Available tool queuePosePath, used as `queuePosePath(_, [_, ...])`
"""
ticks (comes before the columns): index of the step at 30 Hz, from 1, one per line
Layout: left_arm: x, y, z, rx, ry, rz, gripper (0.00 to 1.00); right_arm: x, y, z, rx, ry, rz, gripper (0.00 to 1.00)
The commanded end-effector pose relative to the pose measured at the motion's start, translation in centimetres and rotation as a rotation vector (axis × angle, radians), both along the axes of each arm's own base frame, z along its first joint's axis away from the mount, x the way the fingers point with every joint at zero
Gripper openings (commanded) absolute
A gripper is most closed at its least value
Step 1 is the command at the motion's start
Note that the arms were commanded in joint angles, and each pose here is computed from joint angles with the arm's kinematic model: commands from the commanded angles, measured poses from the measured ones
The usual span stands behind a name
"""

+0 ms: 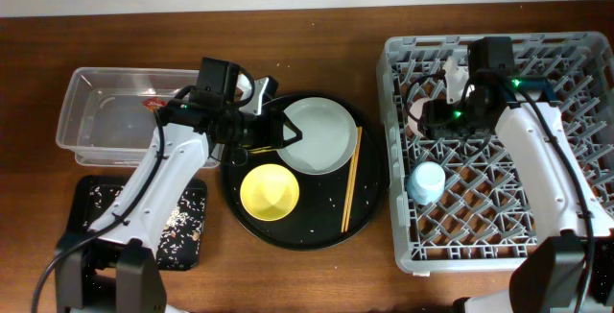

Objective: Sort waste into correct bins and load items into the dishwasher rack
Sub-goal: 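Place the pink cup upside down in the rack with the right gripper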

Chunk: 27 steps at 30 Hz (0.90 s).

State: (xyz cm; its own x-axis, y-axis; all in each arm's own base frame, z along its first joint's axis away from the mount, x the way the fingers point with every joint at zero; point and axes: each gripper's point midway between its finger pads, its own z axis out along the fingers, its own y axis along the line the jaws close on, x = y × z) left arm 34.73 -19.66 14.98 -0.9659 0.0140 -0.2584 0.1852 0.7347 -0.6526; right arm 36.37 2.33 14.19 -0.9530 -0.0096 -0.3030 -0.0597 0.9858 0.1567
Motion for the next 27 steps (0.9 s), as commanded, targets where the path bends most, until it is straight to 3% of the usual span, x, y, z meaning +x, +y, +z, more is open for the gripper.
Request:
queuePosePath(1, [0.0,0.1,0.3,0.008,-0.023,-0.012,0.49,0.1,-0.1,0.0,0.0,-0.002,-0.009,0.62])
queuePosePath(16, [0.0,0.1,0.3,0.008,-0.023,-0.012,0.49,-0.4,-0.1,-0.6,0.0,0.027,-0.009,0.63])
queuePosePath(18, [0.0,0.1,0.3,0.008,-0.023,-0.012,0.49,-0.5,-0.1,-0.7,0.0,0.032,-0.009,0.68])
queuePosePath(19, [0.0,0.1,0.3,0.008,-0.023,-0.012,0.49,-0.5,-0.1,-0.8,0.0,0.036,-0.009,0.76])
queuePosePath(22, [0.0,0.1,0.3,0.007,-0.023,-0.012,0.49,-0.6,-0.1,-1.0,0.001,0.044,-0.009,0.88])
queuePosePath(27, [0.0,0.1,0.3,0.007,-0.023,-0.012,0.49,-0.6,-0.1,-1.2,0.001,0.051,-0.009,0.9])
